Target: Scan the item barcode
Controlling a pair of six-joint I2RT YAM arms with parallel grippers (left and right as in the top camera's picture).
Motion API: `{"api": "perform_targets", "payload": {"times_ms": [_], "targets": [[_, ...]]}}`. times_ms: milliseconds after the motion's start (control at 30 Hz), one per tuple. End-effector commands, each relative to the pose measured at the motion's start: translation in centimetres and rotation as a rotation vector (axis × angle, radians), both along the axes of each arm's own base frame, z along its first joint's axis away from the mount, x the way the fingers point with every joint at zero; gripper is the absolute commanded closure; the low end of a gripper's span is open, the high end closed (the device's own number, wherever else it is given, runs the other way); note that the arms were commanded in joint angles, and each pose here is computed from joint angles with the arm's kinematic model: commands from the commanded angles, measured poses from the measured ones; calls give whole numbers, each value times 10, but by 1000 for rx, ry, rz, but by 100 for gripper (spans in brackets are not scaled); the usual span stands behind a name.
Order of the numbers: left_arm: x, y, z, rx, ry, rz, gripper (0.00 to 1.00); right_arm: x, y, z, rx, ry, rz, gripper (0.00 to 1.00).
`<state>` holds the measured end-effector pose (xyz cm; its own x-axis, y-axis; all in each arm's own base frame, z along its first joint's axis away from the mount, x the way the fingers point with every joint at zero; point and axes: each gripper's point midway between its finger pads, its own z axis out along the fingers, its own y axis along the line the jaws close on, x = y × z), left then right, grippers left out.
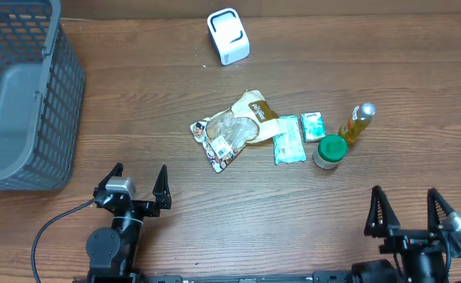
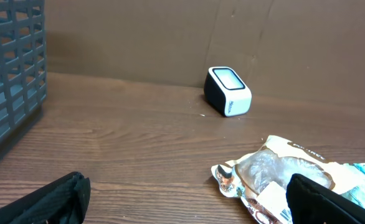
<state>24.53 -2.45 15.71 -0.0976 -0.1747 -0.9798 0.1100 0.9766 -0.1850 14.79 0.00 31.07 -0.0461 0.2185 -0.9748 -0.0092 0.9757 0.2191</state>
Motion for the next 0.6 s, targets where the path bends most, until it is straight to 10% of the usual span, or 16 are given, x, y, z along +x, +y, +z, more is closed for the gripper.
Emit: {"api": "perform_targets", "payload": {"times_ms": [0,567], "targets": [[0,3,0,20,-7,15,0,11,3,0,-2,-38,10,0],[0,3,0,20,-7,15,0,50,30,29,30,-478,132,0]]}}
